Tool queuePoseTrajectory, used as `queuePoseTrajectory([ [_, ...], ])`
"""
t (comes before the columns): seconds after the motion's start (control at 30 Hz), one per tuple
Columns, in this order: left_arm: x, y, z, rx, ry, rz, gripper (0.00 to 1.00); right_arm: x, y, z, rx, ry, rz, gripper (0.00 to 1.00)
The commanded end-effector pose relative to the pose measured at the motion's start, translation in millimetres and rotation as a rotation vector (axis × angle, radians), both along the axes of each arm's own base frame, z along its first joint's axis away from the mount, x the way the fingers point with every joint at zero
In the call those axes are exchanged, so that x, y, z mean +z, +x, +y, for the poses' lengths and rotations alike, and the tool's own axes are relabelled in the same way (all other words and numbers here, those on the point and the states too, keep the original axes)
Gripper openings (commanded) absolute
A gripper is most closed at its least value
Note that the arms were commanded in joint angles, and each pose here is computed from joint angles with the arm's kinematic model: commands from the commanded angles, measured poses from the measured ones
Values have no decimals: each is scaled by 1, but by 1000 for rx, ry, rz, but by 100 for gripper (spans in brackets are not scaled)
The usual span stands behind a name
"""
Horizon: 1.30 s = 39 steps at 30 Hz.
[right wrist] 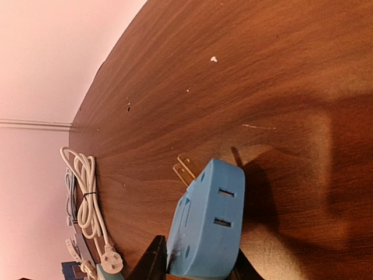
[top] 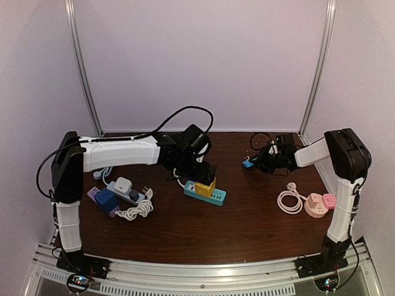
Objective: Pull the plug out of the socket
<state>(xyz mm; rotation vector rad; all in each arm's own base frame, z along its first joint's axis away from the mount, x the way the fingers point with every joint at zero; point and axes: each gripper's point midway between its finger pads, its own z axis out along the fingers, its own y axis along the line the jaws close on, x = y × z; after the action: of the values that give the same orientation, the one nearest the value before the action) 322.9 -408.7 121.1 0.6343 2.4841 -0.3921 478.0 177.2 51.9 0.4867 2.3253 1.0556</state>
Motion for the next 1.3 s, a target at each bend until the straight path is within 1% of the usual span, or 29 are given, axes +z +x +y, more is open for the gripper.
queuePoseTrajectory([
  [0.0, -10, 4, 0, 47, 37, 6, 91, 6, -4, -3, -3, -24, -12, 36],
  [0.27, -15, 6, -5, 54, 63, 14, 91, 10, -15, -8, -10, -57, -12, 58],
  [0.43, -18, 4, -5, 49, 77, 23, 90, 26, -27, -7, -1, -97, -42, 66],
  [0.7, -14, -3, -12, 25, 78, 23, 89, 48, -55, 18, 72, -129, -98, 68],
  [0.9, -24, -3, -4, 60, 127, 21, 82, 56, -79, 43, 142, -184, -137, 67],
  [0.97, -28, -4, -5, 60, 130, 29, 79, 58, -87, 50, 152, -180, -144, 66],
  [1.07, -34, -5, -5, 69, 144, 38, 76, 57, -100, 67, 183, -147, -140, 60],
  [1.13, -38, -4, -4, 78, 151, 39, 75, 56, -109, 82, 208, -108, -132, 52],
  [1.17, -39, -4, -4, 81, 153, 38, 73, 57, -115, 92, 227, -75, -127, 44],
  [1.27, -40, -3, -5, 87, 154, 38, 68, 53, -128, 112, 259, 13, -103, 32],
])
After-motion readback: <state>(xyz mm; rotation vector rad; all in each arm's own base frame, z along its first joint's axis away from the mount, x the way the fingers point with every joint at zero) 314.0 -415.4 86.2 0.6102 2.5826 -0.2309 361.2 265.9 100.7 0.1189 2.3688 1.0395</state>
